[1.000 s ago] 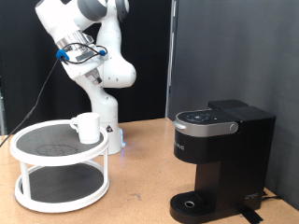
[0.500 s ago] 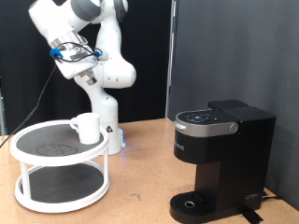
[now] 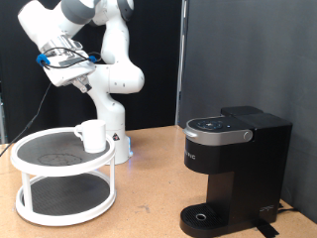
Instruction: Make a cup of coffee with the keurig machine
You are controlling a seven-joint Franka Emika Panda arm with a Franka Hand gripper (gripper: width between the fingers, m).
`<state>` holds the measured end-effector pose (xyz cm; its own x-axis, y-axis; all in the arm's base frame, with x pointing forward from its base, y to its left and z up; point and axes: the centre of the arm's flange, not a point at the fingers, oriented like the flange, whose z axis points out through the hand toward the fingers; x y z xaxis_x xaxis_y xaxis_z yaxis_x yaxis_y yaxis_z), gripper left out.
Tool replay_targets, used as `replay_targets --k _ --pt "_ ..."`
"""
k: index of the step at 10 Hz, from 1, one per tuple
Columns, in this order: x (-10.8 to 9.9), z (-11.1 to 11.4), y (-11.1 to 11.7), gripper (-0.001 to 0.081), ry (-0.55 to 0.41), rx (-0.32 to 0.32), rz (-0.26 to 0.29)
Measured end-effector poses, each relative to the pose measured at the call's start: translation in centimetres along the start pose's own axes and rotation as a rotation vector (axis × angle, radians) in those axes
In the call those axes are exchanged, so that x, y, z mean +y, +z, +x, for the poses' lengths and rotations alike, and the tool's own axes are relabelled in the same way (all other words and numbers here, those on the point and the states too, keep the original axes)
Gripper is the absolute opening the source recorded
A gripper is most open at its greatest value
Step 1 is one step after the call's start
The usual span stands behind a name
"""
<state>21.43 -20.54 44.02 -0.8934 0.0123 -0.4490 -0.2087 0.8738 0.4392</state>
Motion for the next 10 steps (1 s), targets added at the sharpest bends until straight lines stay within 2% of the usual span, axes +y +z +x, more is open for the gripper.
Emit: replay_targets --k 2,5,6,7,8,9,10 --pt "-0.6 0.5 0.1 0.0000 -0.001 0.009 0.006" --pt "-1.6 1.4 0.9 0.0000 0.029 -0.029 0.038" --pt "-1.8 1.8 1.3 0.0128 0.039 -0.034 0.036" --pt "-2.0 2.1 1.5 0.0300 0.046 -0.040 0.033" --pt "-2.1 2.5 1.8 0.0300 0.040 -0.043 0.027" --pt "-2.3 2.8 2.0 0.0496 0.028 -0.047 0.019" --pt "-2.5 3.1 2.1 0.0496 0.024 -0.052 0.012"
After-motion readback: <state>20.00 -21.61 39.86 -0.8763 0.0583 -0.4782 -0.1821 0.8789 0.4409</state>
